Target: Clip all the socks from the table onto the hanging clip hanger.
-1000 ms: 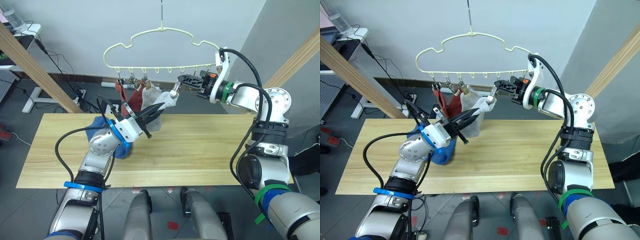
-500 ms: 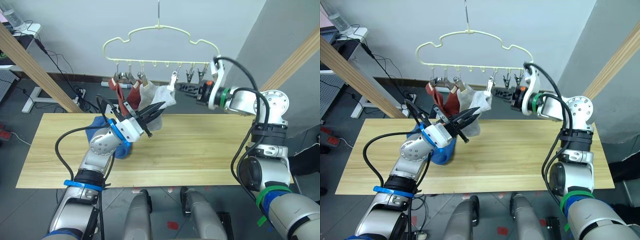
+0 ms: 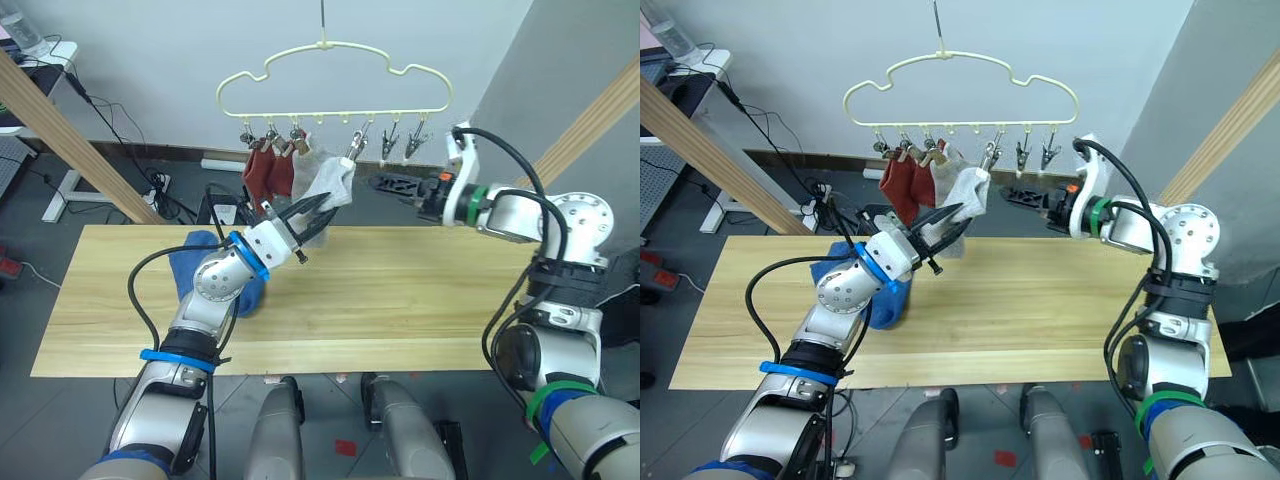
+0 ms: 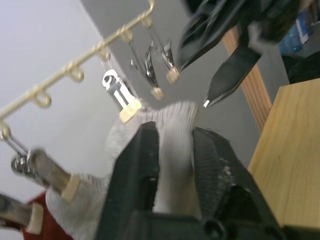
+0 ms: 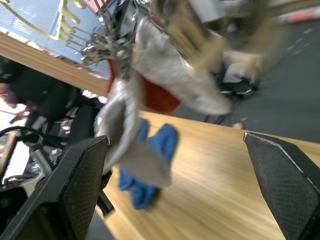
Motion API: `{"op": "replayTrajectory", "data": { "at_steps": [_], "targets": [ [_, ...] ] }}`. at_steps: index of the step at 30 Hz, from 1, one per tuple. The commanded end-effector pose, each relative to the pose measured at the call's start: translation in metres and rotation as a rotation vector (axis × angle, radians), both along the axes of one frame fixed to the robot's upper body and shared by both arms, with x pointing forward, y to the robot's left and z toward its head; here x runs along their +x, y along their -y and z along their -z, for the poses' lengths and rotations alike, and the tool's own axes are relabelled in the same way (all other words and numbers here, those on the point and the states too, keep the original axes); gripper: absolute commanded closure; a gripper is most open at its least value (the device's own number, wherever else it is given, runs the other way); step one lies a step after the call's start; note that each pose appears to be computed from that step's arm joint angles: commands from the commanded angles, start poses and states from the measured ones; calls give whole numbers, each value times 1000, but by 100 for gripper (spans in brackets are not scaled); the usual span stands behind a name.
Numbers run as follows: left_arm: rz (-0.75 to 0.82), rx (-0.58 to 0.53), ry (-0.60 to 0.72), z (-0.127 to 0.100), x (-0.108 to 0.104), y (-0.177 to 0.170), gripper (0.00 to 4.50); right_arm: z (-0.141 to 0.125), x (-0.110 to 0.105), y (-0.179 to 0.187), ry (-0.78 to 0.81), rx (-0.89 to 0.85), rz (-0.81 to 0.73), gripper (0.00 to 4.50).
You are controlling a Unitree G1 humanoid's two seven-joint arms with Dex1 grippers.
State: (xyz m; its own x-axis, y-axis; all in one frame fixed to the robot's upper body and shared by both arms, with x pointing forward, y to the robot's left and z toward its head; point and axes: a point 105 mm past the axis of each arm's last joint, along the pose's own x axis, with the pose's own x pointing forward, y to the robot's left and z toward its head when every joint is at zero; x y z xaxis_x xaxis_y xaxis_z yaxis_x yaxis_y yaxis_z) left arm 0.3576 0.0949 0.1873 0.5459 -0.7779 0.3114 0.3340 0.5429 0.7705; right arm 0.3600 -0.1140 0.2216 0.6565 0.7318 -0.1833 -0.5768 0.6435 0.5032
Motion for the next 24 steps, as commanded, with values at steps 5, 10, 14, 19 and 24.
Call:
{"op": "replayTrajectory", "data": {
  "at_steps": [5, 10, 14, 19, 24],
  "targets": [
    [-16, -159, -251, -1, 13, -18, 85, -1, -26, 17, 205, -158, 10, 0],
    [-106, -250, -611, 31, 5, -61, 2, 17, -38, 8, 355, -310, -54, 0],
    [-238, -380, -827, 48, -18, -97, 2, 32, -43, 4, 449, -379, -54, 0],
    [-516, -399, -892, 61, -32, -131, 2, 39, -45, 5, 529, -427, -68, 0],
    [-509, -386, -921, 56, -55, -130, 2, 54, -50, 10, 539, -459, -85, 0]
  ]
}}
